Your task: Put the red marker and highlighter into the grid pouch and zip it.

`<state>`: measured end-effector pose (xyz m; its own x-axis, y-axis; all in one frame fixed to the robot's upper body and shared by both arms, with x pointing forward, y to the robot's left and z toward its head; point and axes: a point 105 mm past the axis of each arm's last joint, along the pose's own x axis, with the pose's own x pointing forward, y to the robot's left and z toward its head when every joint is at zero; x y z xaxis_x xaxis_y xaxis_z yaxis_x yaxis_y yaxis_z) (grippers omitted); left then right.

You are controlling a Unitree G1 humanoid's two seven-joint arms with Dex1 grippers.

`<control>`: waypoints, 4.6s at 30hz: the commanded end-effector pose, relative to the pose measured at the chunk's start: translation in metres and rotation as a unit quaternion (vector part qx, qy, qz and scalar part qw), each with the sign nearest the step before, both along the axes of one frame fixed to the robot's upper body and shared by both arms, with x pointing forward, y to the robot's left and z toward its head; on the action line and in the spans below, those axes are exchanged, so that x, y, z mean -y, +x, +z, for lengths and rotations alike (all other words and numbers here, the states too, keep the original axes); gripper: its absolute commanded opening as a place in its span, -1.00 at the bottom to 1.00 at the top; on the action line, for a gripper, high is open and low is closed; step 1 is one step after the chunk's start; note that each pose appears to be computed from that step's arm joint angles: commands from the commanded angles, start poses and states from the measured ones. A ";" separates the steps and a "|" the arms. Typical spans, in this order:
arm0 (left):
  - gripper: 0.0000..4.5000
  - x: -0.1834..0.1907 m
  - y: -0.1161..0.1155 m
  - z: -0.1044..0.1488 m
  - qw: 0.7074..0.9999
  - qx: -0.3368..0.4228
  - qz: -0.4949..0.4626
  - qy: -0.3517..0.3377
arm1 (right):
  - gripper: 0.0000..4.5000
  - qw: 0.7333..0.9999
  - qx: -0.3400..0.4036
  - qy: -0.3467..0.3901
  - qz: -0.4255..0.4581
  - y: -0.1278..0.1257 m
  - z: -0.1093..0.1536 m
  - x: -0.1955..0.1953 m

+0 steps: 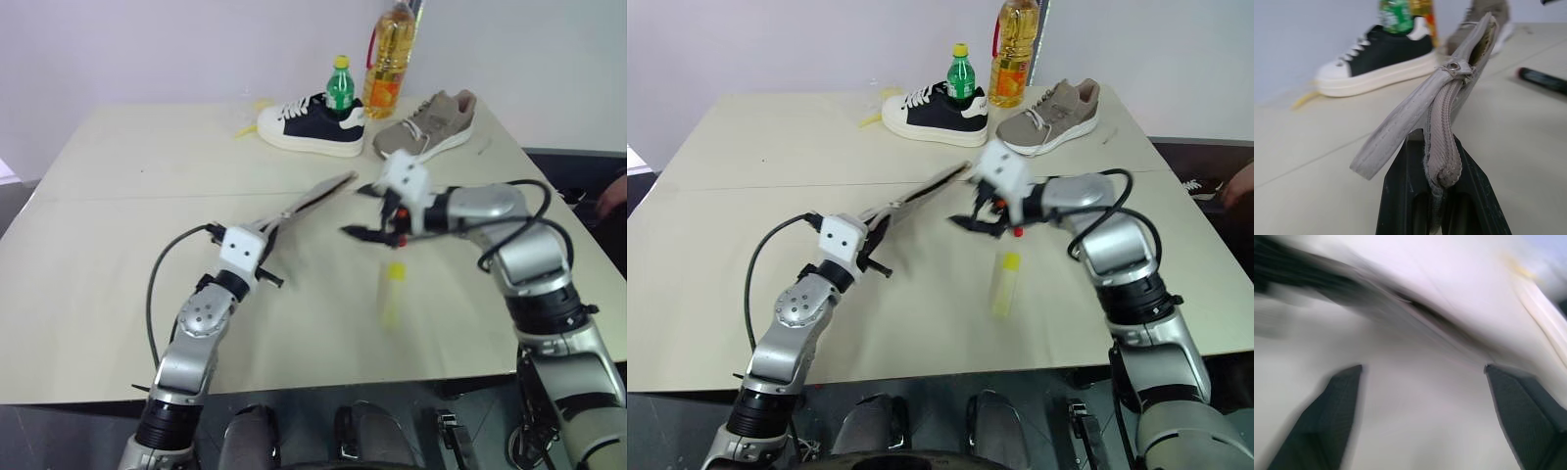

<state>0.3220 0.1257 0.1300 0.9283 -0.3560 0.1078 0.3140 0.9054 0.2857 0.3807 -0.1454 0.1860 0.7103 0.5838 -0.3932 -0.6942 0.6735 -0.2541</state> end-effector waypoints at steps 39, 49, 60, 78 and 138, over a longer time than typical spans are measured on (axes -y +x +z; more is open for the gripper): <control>-1.00 -0.010 -0.002 0.014 0.999 0.039 -0.014 0.004 | -0.86 0.939 0.254 -0.202 0.113 0.004 0.021 -0.015; -1.00 -0.006 -0.004 0.010 0.999 0.033 -0.025 0.010 | -0.86 0.937 0.260 -0.199 0.123 0.004 0.022 -0.023; -1.00 -0.002 -0.007 0.006 0.999 0.027 -0.036 0.018 | -0.86 0.932 0.263 -0.212 0.133 0.002 0.021 -0.026; -1.00 0.011 -0.019 0.006 0.993 0.024 -0.105 0.055 | -0.86 0.845 0.317 -0.358 0.239 -0.008 0.006 -0.040; -1.00 0.029 -0.007 -0.013 0.988 0.001 -0.143 0.049 | -0.63 0.976 -0.109 -0.013 -0.187 -0.071 -0.043 0.007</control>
